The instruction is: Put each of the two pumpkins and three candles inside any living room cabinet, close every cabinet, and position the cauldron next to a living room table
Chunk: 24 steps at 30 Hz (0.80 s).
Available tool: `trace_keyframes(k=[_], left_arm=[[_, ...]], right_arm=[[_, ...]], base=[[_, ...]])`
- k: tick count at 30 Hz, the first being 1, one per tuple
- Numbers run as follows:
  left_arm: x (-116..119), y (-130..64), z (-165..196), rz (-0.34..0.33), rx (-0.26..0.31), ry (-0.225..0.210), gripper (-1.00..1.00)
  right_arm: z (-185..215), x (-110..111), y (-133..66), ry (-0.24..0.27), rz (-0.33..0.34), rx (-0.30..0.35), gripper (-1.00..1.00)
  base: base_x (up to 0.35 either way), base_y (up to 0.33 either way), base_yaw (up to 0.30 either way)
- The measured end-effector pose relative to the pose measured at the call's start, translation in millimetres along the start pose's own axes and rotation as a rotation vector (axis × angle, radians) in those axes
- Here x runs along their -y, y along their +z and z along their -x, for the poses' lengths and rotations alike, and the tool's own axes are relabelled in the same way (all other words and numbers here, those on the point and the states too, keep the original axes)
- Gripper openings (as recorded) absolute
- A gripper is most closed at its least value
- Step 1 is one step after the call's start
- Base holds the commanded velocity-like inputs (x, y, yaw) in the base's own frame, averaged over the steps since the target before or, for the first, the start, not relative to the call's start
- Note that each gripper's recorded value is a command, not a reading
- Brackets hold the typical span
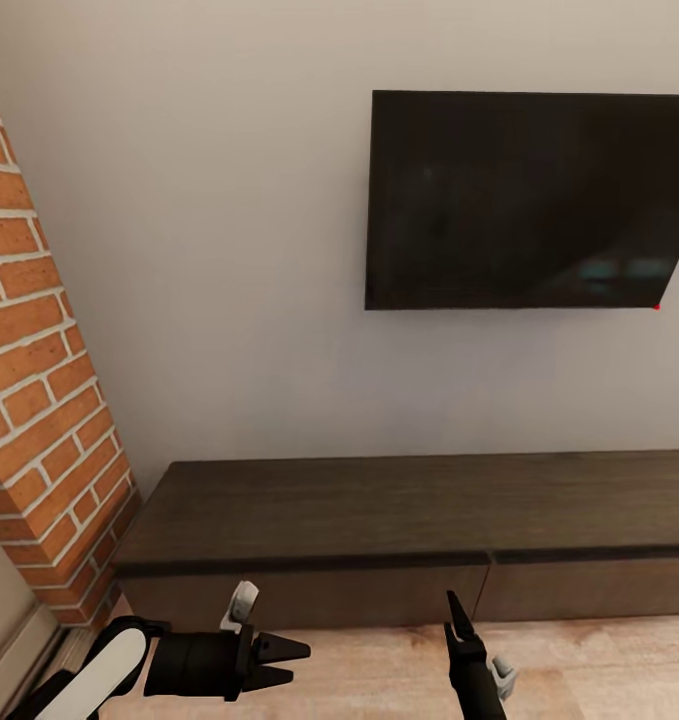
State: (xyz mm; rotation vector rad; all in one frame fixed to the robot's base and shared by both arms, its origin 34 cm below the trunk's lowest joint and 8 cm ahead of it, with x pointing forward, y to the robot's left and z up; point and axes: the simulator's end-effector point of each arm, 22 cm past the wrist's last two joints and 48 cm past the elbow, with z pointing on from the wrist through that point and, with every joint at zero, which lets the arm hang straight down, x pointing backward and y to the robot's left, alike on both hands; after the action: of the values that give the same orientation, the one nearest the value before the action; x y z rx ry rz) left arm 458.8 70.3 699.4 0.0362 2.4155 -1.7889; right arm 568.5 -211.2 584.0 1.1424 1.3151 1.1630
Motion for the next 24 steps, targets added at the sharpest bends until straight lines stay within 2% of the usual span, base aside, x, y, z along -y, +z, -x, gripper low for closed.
trace_keyframes(k=[5, 9, 15, 24], left_arm=[[-8, 5.2, -4, -0.004, -0.002, 0.001, 1.00], [-16, 8.0, -6, -0.004, -0.002, 0.002, 1.00], [-28, 10.8, -10, -0.004, -0.002, 0.003, 1.00], [-44, 13.8, -14, -0.006, 0.002, 0.002, 1.00]], right_arm=[[4, 10, -1.0, -0.032, -0.001, 0.025, 1.00], [4, 18, -2.3, -0.027, 0.001, 0.032, 1.00], [-6, 28, -4.0, 0.031, 0.015, -0.013, 1.00], [-8, 39, -7.8, 0.050, 0.053, -0.022, 1.00]], base=[[0.000, 0.000, 0.000], [0.000, 0.000, 0.000], [0.000, 0.000, 0.000], [0.000, 0.000, 0.000]])
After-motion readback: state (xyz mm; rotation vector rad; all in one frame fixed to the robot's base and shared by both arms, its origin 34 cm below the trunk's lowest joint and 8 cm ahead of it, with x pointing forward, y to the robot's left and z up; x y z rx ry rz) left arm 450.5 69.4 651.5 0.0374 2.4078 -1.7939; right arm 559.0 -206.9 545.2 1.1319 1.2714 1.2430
